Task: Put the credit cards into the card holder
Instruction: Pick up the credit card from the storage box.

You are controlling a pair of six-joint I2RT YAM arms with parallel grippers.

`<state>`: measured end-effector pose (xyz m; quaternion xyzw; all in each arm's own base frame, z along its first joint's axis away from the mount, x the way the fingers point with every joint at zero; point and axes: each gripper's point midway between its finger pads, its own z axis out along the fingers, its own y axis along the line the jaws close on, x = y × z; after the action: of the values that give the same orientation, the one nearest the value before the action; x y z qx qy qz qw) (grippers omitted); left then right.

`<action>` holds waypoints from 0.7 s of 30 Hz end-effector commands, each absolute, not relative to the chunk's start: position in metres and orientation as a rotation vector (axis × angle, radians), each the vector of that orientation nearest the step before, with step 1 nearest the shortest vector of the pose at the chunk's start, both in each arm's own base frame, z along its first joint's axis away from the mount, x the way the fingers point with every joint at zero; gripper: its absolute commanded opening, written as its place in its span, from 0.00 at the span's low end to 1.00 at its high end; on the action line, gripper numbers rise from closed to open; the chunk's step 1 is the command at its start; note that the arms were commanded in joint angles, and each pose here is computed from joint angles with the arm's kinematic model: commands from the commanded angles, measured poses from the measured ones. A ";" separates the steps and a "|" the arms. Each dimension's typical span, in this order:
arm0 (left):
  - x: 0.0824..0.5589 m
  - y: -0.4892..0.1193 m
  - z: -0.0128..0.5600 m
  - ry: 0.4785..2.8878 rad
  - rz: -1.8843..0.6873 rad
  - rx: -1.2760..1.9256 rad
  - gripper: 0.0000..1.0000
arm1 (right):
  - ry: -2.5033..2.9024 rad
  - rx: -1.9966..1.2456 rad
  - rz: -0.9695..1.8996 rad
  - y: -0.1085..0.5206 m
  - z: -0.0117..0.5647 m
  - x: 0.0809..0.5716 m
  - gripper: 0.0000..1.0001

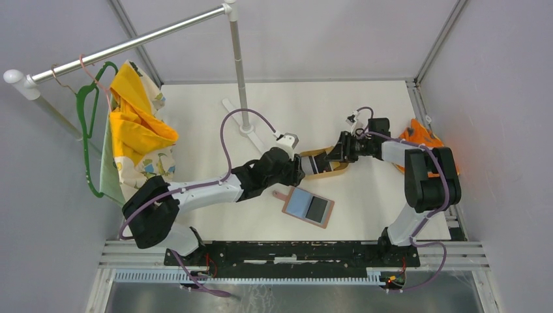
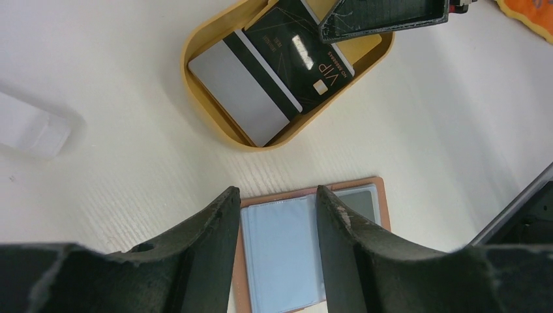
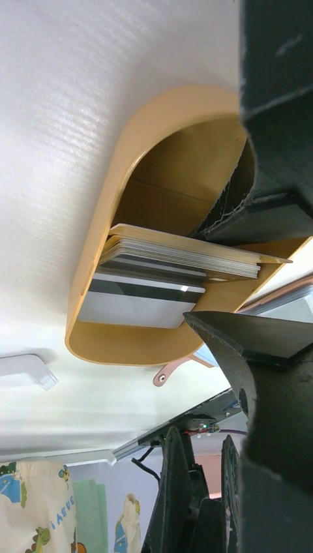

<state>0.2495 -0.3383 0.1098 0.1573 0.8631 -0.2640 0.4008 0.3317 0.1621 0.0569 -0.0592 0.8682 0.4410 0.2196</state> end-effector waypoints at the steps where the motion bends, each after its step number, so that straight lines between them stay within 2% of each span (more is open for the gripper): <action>1: 0.254 -0.331 0.128 2.116 -0.636 0.412 0.53 | 2.355 -0.189 1.156 0.154 0.070 0.340 0.45; 5: 0.253 -0.328 0.129 2.110 -0.638 0.408 0.53 | 2.358 -0.170 1.120 0.148 0.069 0.342 0.37; 9: 0.252 -0.327 0.131 2.106 -0.643 0.403 0.53 | 2.371 -0.149 1.054 0.138 0.066 0.346 0.26; 15: 0.249 -0.326 0.140 2.070 -0.682 0.394 0.53 | 2.366 -0.143 0.938 0.122 0.069 0.351 0.01; 18: 0.243 -0.328 0.156 2.002 -0.765 0.388 0.54 | 2.327 -0.195 0.927 0.122 0.082 0.349 0.00; 21: 0.238 -0.326 0.175 1.911 -0.851 0.358 0.62 | 2.246 -0.218 0.902 0.112 0.101 0.350 0.00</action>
<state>0.2380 -0.3183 0.1244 0.1531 0.8459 -0.2802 0.4272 0.3432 0.1225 0.0673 -0.0509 0.8886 0.3601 0.2796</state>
